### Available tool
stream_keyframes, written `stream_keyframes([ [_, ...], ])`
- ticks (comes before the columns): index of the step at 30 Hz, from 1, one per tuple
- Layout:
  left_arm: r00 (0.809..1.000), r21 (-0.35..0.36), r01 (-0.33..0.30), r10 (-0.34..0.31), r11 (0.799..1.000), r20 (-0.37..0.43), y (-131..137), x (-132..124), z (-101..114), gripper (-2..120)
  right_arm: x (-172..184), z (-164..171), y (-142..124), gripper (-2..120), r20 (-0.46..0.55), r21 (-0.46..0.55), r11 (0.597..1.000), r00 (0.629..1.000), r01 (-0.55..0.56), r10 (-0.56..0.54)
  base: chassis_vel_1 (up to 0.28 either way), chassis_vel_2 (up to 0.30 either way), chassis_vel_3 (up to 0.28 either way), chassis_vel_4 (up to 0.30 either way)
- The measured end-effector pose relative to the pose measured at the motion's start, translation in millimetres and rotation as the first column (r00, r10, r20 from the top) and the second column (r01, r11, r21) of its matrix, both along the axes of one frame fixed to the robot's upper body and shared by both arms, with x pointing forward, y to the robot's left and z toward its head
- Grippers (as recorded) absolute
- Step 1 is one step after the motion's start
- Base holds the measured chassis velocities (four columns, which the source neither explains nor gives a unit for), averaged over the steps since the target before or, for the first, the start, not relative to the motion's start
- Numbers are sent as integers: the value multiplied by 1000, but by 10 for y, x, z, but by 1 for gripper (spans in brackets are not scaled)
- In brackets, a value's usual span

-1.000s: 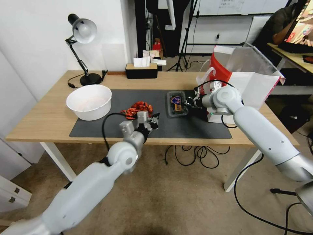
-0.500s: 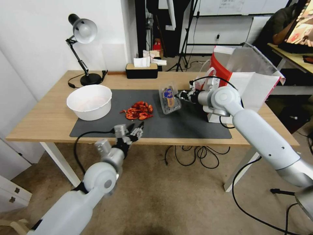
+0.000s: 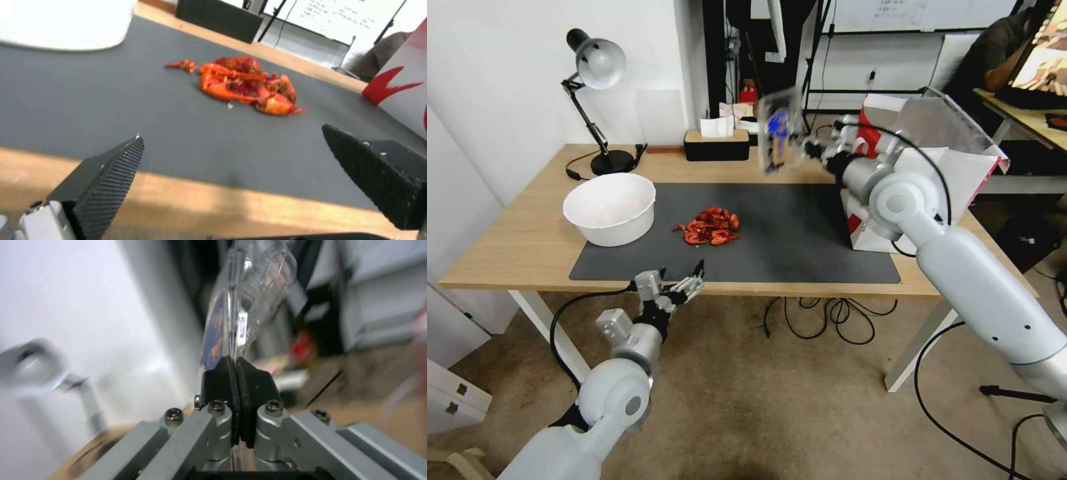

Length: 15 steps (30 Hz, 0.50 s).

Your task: Close the disposable takeout box, then place it into the delivery bag.

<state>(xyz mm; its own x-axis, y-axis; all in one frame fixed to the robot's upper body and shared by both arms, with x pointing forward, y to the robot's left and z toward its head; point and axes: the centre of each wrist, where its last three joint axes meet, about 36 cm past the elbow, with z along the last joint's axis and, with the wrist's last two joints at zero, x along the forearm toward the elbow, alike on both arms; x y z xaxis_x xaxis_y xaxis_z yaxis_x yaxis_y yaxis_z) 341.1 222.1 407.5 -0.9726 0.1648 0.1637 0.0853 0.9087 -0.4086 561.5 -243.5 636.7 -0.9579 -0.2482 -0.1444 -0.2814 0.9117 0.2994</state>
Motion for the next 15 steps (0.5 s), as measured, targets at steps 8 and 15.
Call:
stream_keyframes([
  [8, 1000, -7, -4, 4, 1000, -23, -11, -115, -66, 100, 9, 192, -289, 0, 101, -69, 982, 981, 175, -167, 0, 0, 0, 0],
  [15, 1000, -3, 0, 0, 1000, -15, -2, -56, -61, 100, -47, 274, -628, 0, 157, -123, 944, 945, 305, -285, 0, 0, 0, 0],
])
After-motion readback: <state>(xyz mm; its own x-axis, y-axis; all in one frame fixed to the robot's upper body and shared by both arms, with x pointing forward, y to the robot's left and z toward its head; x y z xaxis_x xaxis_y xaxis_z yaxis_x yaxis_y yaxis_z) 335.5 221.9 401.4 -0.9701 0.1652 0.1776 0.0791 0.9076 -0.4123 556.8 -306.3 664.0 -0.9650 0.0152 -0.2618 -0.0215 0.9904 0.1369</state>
